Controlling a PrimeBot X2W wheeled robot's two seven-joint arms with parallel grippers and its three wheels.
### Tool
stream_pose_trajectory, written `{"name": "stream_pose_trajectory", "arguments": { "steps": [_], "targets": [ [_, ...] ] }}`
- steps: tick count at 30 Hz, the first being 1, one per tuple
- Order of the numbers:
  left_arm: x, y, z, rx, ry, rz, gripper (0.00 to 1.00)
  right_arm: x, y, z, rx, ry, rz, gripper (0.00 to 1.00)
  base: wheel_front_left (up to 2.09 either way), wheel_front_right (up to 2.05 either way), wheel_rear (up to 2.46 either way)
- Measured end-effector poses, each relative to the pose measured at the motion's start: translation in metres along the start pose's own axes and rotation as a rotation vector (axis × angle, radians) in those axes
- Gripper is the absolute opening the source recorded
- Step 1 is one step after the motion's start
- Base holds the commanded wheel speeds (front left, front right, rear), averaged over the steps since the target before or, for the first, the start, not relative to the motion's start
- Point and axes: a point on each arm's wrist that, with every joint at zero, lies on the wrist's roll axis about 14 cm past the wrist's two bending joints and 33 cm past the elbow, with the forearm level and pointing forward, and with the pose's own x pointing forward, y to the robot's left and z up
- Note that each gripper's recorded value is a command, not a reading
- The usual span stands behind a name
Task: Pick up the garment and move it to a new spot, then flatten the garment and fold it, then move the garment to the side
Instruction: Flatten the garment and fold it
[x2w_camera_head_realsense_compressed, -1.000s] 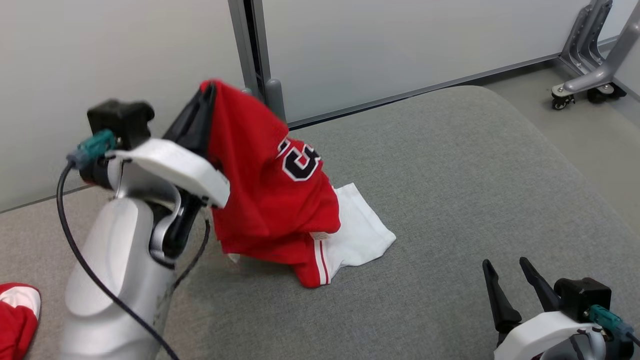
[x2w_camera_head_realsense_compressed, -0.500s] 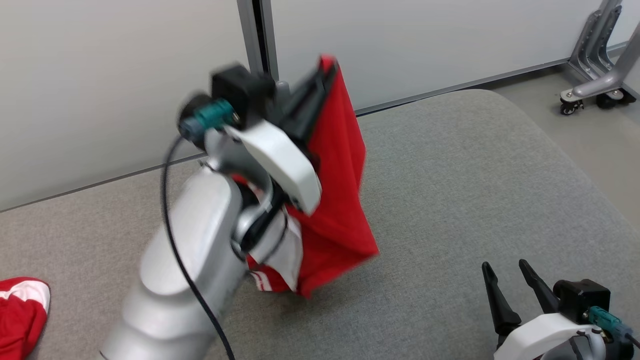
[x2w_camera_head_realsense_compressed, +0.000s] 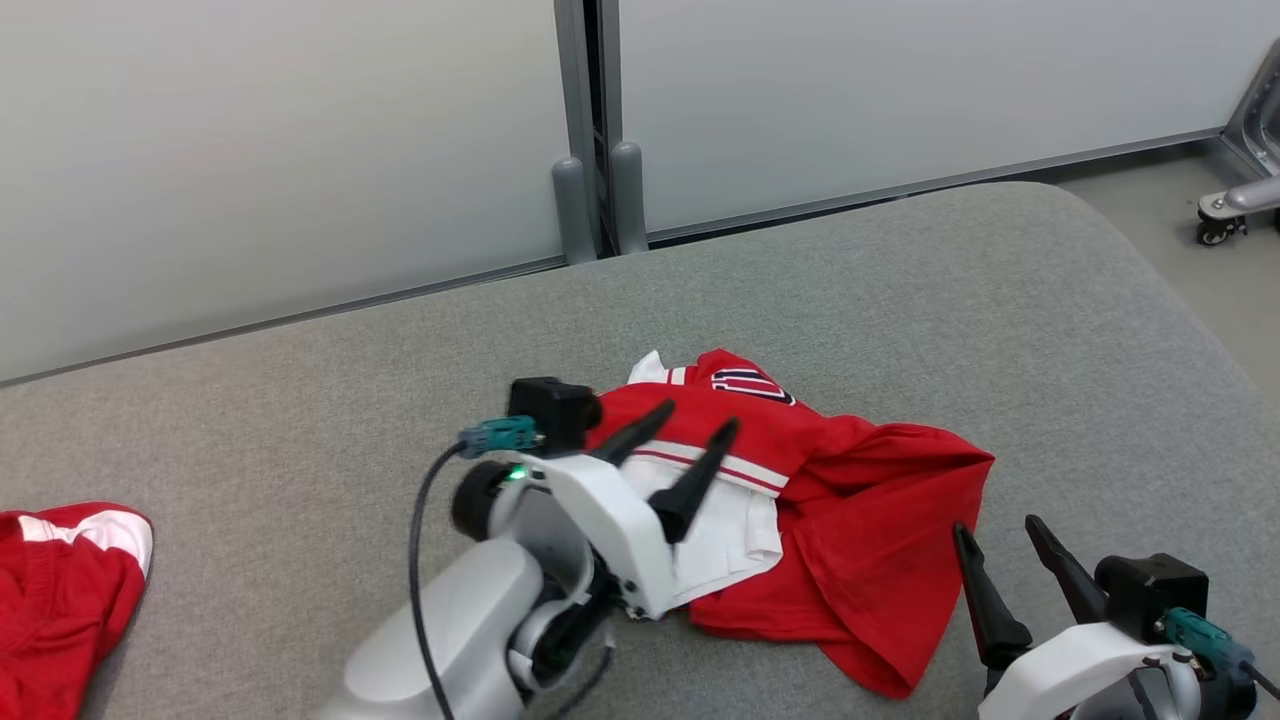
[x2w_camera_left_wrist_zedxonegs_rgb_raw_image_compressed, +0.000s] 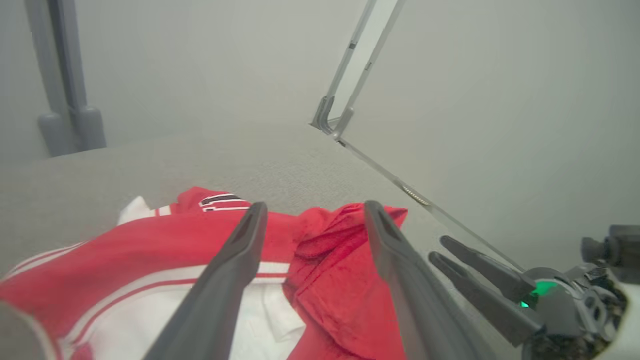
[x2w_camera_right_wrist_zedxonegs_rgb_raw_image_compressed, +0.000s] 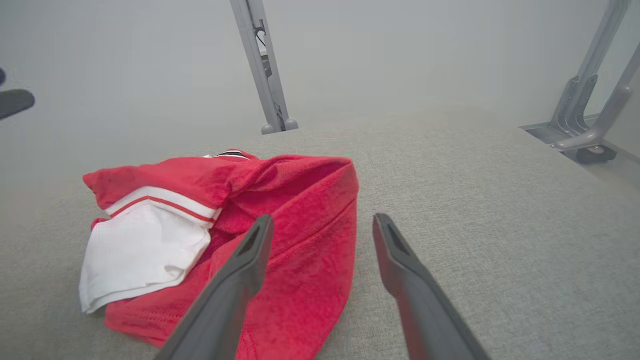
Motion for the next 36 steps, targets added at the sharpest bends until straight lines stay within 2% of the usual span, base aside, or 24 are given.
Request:
{"name": "stream_pose_trajectory", "arguments": {
  "steps": [3, 6, 13, 16, 19, 24, 27, 28, 29, 30, 31, 36],
  "targets": [
    [-0.014, 0.056, 0.005, 0.068, -0.004, 0.19, 1.0, 0.001, 0.004, -0.002, 0.0, 0.004, 0.012, 1.0, 0.0, 0.0, 0.0],
    [-0.028, 0.099, -0.009, 0.052, 0.073, 0.326, 1.0, 0.002, 0.006, -0.003, 0.007, 0.007, 0.017, 1.0, 0.0, 0.0, 0.0],
    [-0.022, 0.125, -0.037, -0.07, 0.197, 0.394, 1.0, 0.003, -0.005, -0.004, 0.01, 0.011, -0.019, 1.0, 0.0, 0.0, 0.0],
    [-0.017, 0.139, -0.04, -0.09, 0.22, 0.449, 1.0, 0.0, -0.015, -0.006, 0.015, 0.012, -0.051, 1.0, 0.0, 0.0, 0.0],
    [-0.008, 0.138, -0.044, -0.134, 0.231, 0.433, 1.0, -0.003, -0.023, -0.009, 0.018, 0.018, -0.079, 1.0, 0.0, 0.0, 0.0],
    [-0.016, 0.16, -0.056, -0.147, 0.277, 0.525, 1.0, -0.005, -0.029, -0.011, 0.019, 0.024, -0.1, 1.0, 0.0, 0.0, 0.0],
    [-0.009, 0.157, -0.051, -0.171, 0.262, 0.502, 1.0, -0.005, -0.029, -0.011, 0.021, 0.022, -0.1, 1.0, 0.0, 0.0, 0.0],
    [-0.006, 0.152, -0.052, -0.176, 0.265, 0.482, 0.91, -0.004, -0.029, -0.011, 0.022, 0.02, -0.098, 1.0, 0.0, 0.0, 0.0],
    [-0.004, 0.147, -0.053, -0.175, 0.271, 0.459, 0.46, -0.004, -0.028, -0.011, 0.022, 0.021, -0.096, 1.0, 0.0, 0.0, 0.0],
    [-0.001, 0.142, -0.053, -0.178, 0.268, 0.44, 0.16, -0.003, -0.028, -0.011, 0.023, 0.022, -0.095, 1.0, 0.0, 0.0, 0.0],
    [0.002, 0.139, -0.051, -0.177, 0.263, 0.418, 0.0, -0.003, -0.027, -0.011, 0.022, 0.022, -0.093, 1.0, 0.0, 0.0, 0.0],
    [0.019, 0.12, -0.017, -0.136, 0.135, 0.317, 0.0, 0.0, -0.026, -0.01, 0.021, 0.018, -0.086, 1.0, 0.0, 0.0, 0.0]
  ]
}}
